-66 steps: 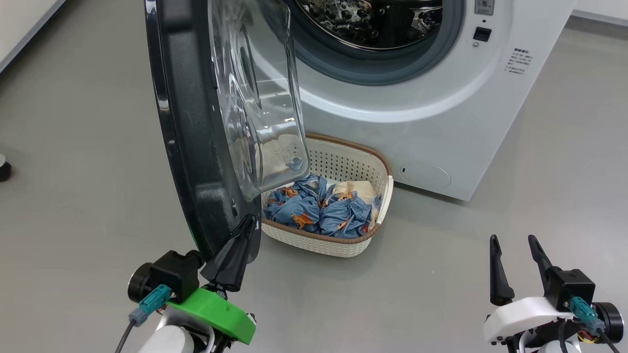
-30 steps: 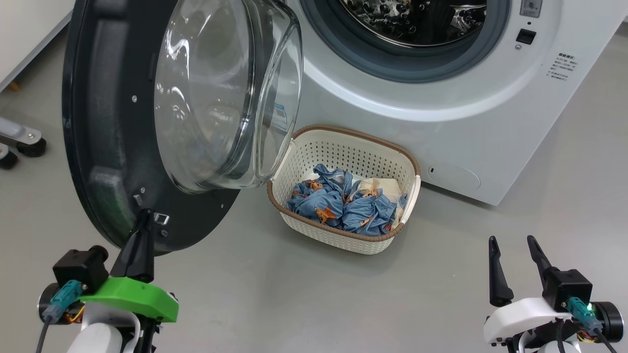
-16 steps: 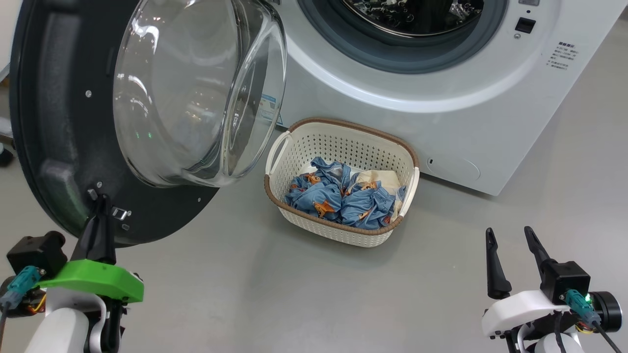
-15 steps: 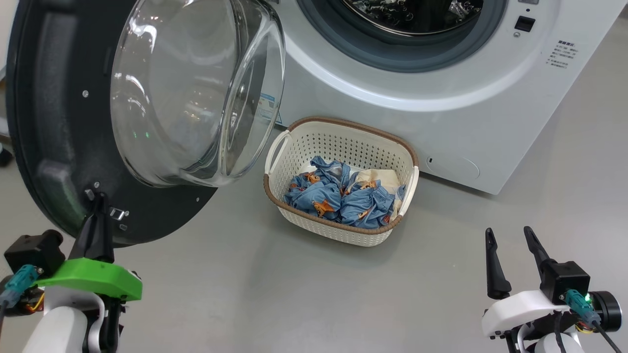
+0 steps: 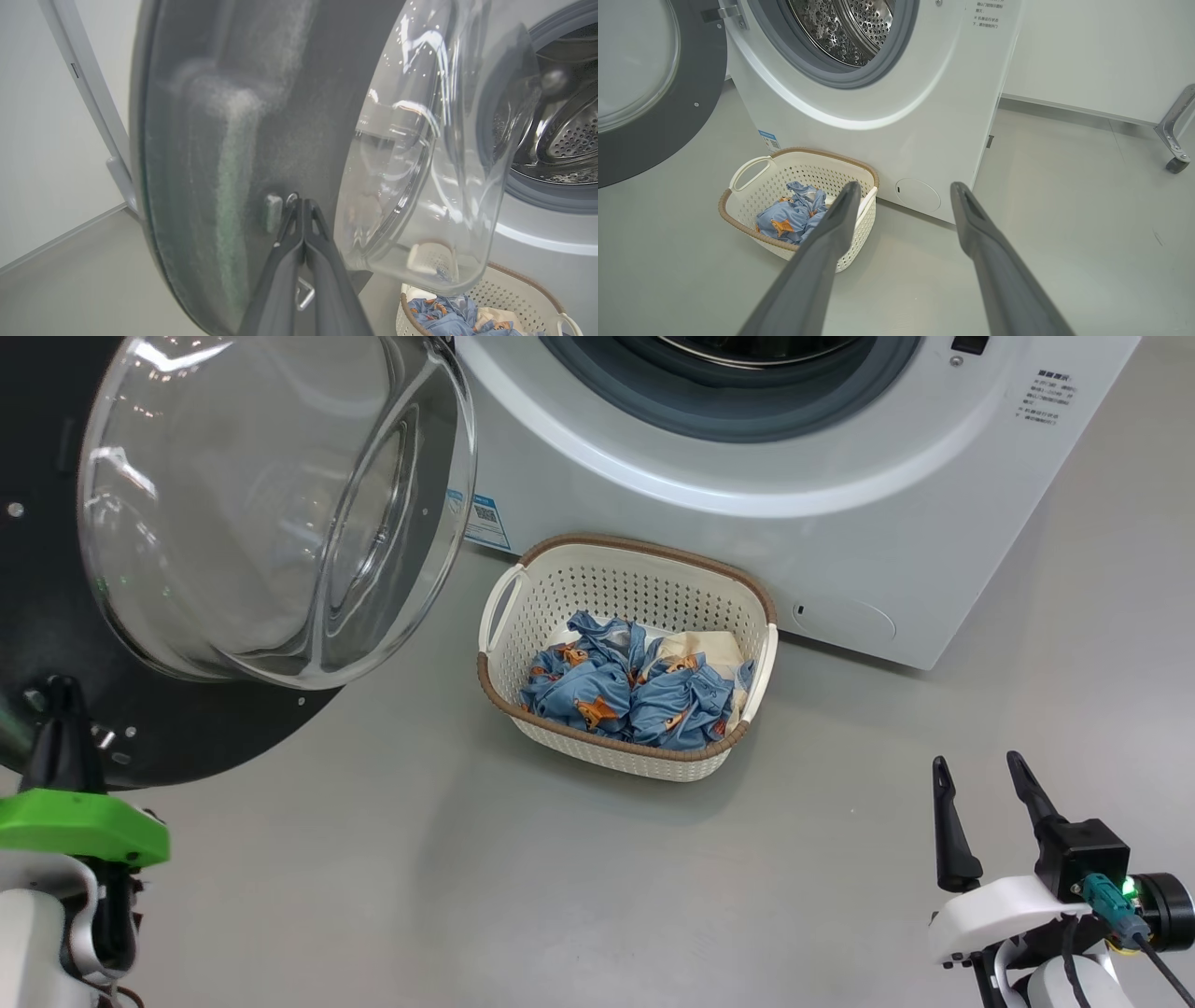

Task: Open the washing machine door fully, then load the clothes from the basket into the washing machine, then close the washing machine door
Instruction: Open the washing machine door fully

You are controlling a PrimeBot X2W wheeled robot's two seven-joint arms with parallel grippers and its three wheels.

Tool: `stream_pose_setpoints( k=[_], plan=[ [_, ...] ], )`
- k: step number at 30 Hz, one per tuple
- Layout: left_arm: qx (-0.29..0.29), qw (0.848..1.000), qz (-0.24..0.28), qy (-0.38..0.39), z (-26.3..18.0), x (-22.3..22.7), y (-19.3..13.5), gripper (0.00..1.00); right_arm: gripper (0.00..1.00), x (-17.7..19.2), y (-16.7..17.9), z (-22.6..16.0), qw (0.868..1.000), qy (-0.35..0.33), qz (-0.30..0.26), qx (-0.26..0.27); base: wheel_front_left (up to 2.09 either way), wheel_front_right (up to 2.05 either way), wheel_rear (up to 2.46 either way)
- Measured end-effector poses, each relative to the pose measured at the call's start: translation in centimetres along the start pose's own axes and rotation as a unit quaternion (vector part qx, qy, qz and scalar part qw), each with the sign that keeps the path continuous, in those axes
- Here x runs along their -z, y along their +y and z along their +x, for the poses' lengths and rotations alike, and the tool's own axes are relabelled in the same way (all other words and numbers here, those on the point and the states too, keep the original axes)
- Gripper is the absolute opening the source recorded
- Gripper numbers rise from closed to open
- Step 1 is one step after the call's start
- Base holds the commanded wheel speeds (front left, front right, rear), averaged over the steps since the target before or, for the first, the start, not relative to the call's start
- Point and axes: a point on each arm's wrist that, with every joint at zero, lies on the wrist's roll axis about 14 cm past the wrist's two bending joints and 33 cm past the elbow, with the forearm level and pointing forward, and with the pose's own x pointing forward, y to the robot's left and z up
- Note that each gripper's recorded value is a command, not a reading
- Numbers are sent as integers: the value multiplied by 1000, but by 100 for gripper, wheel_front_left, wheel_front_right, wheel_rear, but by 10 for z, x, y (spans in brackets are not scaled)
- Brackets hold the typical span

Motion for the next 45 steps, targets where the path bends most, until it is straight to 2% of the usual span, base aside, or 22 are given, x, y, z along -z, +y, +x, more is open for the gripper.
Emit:
stream_pose_setpoints(
  k=[11, 28, 34, 45],
  plan=[
    [-40, 999, 10, -12, 32, -17, 27, 0, 100, 7, -13, 7, 1000, 8, -6, 9, 0, 0, 0],
    [-19, 1000, 18, -9, 54, -15, 11, 0, 100, 13, -25, 10, 1000, 16, -12, 23, 0, 0, 0],
    [-3, 999, 15, -38, 53, -33, 3, 0, 100, 5, -22, 7, 1000, 7, -7, 27, 0, 0, 0],
    [66, 991, 17, -115, 47, -80, -37, 0, 100, -12, -19, -3, 999, -10, -10, 35, 0, 0, 0]
  ],
)
